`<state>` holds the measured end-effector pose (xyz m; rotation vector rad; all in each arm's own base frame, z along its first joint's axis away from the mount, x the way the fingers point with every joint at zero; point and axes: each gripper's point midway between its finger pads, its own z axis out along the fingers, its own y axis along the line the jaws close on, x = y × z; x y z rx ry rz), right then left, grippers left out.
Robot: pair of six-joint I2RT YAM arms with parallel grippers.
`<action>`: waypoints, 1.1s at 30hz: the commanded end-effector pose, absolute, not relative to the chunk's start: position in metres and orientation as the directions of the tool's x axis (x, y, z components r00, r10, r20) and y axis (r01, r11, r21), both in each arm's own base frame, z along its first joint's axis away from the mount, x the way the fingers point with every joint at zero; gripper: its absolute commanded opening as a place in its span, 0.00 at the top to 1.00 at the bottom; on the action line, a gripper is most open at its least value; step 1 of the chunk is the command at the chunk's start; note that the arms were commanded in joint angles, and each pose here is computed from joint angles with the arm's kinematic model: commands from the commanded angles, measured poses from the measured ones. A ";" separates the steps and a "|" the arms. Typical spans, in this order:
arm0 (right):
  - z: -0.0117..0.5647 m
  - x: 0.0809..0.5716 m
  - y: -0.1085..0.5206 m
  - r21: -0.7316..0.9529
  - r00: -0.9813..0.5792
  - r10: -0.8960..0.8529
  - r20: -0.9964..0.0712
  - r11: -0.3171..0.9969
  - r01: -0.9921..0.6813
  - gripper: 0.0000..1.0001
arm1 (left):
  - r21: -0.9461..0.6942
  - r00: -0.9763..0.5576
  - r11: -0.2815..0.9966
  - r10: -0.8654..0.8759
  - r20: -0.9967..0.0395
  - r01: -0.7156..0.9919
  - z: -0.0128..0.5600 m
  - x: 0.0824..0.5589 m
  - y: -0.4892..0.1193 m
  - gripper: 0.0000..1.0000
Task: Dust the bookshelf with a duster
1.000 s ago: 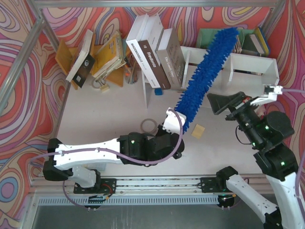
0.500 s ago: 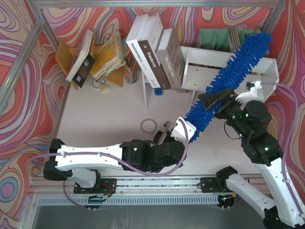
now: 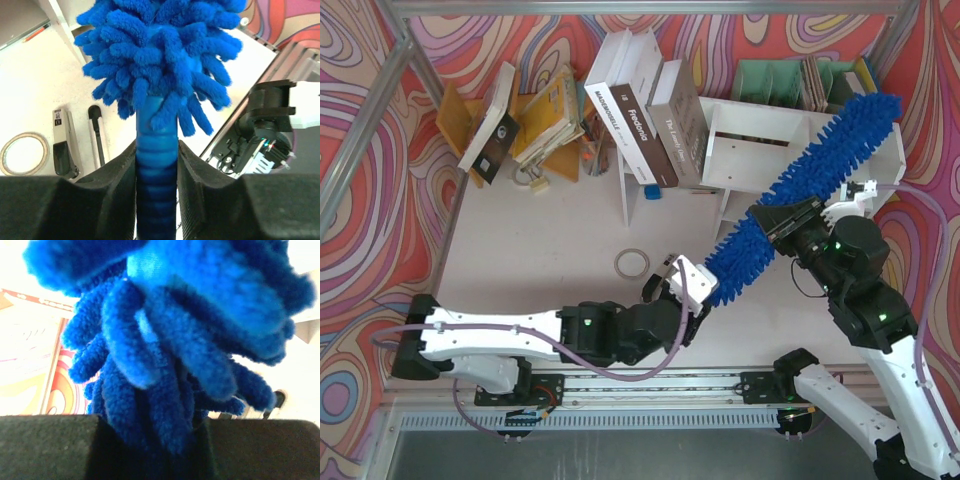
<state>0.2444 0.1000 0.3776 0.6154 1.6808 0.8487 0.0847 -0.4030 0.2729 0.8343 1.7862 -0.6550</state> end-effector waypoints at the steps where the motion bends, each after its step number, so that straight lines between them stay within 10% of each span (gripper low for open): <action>1: 0.380 0.250 0.086 0.819 -0.188 0.808 -0.558 0.573 0.027 0.90 | -0.122 -0.229 0.542 0.135 -0.964 0.831 0.303 0.073 -0.403 0.61; 9: 0.379 0.249 0.087 0.835 -0.190 0.824 -0.534 0.549 0.031 0.92 | -0.124 -0.235 0.541 0.142 -0.962 0.832 0.297 0.072 -0.403 0.75; 21: 0.394 0.242 0.090 0.857 -0.189 0.840 -0.508 0.514 -0.018 0.94 | -0.130 -0.278 0.564 0.185 -0.942 0.816 0.278 0.081 -0.406 0.54; 33: 0.390 0.237 0.088 0.870 -0.182 0.855 -0.486 0.493 -0.010 0.94 | -0.150 -0.290 0.556 0.173 -0.941 0.818 0.277 0.083 -0.411 0.87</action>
